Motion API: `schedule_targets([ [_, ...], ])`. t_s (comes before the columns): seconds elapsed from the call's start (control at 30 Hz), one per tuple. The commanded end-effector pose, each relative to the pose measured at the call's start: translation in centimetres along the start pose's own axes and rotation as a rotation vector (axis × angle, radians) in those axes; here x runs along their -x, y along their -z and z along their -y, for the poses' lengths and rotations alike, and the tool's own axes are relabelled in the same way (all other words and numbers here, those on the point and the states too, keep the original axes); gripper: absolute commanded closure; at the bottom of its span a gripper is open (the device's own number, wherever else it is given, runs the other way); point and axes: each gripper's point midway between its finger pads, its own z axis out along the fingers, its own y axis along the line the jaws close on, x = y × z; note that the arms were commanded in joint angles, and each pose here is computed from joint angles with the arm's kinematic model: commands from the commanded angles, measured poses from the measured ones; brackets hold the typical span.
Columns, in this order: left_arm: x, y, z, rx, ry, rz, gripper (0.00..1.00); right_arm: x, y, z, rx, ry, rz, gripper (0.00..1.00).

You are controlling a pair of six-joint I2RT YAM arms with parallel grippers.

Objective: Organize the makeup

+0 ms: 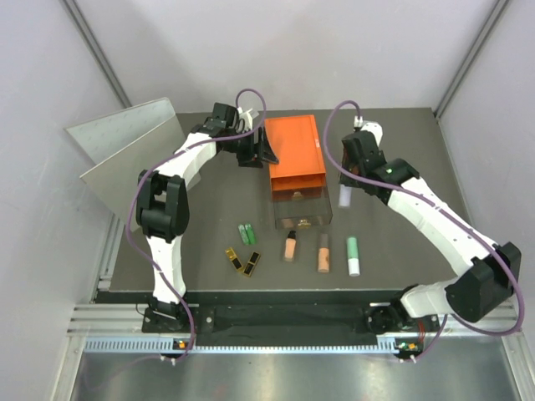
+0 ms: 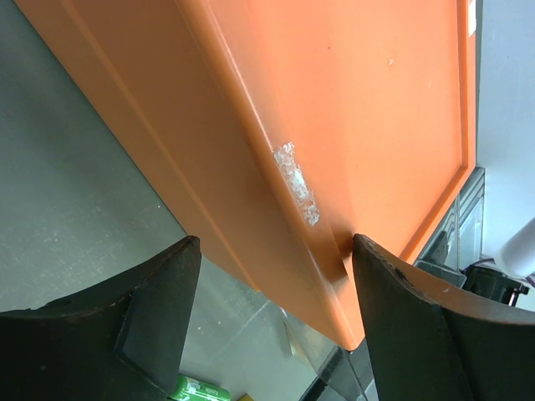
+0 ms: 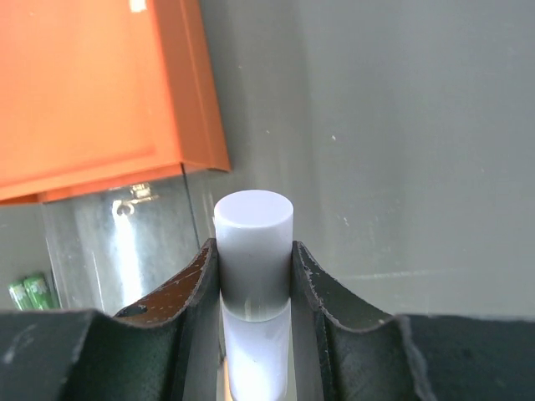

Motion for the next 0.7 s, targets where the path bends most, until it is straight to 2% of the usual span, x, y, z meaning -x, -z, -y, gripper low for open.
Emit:
schedule_targets([
  [0.0,-3.3,-1.1,-4.5,0.152,0.037,-0.095,0.24,4.5,0.6,-3.5,0.103,-0.033,0.122,1.00],
  [0.3,-3.5,-1.0,-4.8,0.163,0.038,-0.104,0.23,4.0,-0.3,-8.4,0.186,0.009,0.111,1.00],
  [0.67,-3.5,-1.1,-5.0,0.166,0.037,-0.107,0.23,0.0,-1.8,-10.8,0.213,0.101,0.012,1.00],
])
